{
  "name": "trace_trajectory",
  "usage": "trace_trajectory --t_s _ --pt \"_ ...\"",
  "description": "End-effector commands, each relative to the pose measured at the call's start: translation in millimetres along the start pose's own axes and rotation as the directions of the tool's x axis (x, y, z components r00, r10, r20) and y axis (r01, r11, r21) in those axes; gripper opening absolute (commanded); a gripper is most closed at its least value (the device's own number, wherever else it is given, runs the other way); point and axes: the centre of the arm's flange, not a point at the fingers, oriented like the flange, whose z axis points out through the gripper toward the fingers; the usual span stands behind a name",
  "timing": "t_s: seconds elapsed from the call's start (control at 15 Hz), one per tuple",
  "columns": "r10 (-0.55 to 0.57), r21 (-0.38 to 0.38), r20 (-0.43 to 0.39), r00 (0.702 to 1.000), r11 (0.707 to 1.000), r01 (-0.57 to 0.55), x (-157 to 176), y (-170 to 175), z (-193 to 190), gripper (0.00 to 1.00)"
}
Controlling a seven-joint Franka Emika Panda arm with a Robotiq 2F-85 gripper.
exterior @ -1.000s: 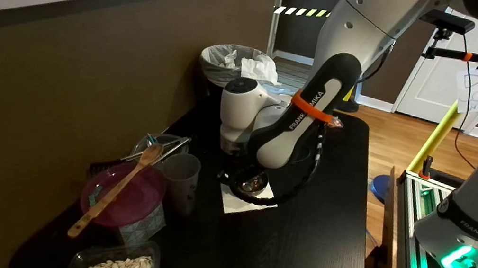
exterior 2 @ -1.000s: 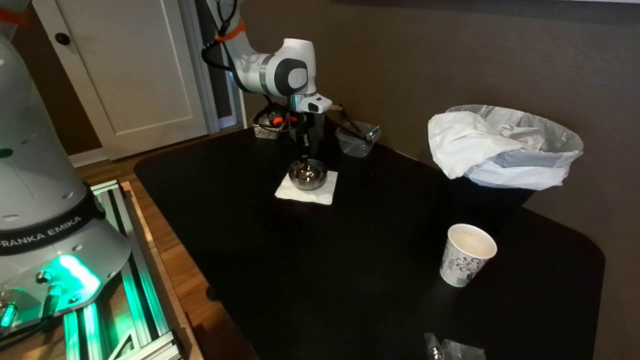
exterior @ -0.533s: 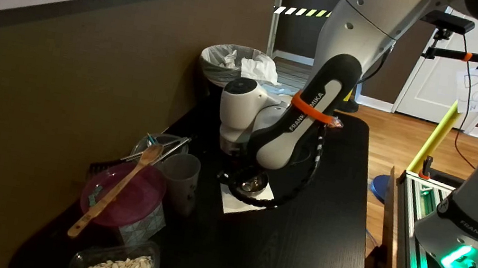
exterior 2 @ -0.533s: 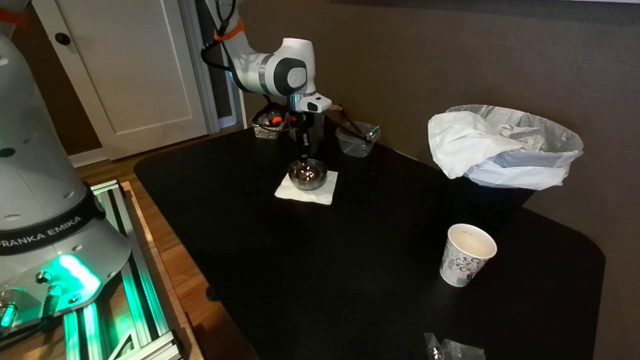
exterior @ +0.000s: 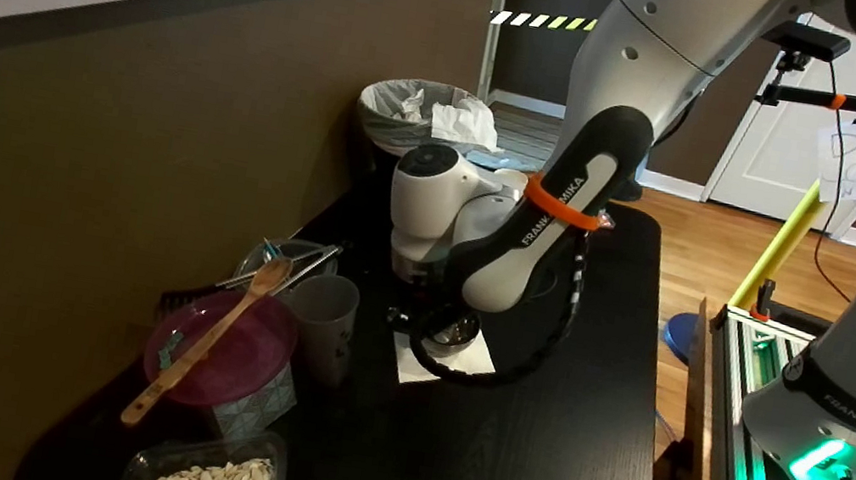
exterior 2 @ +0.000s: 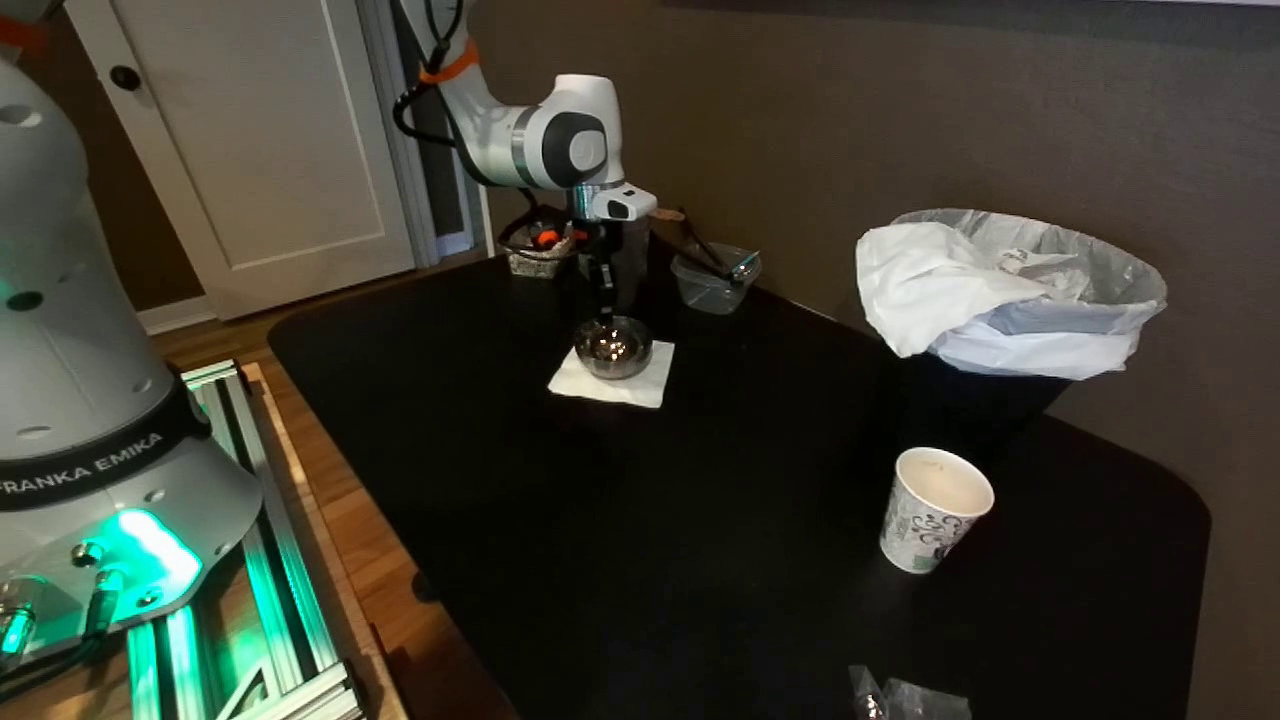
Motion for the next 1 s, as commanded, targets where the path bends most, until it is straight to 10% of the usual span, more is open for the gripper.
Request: trace_trajectory --t_s 0.0,0.93 --pt "0.009 -0.043 -0.024 1.0 0.999 -0.01 -8.0 -0.5 -4.1 0.01" --pt "-0.056 -0.147 0.017 0.998 0.987 0.058 -35.8 -23.0 -36.7 0.01"
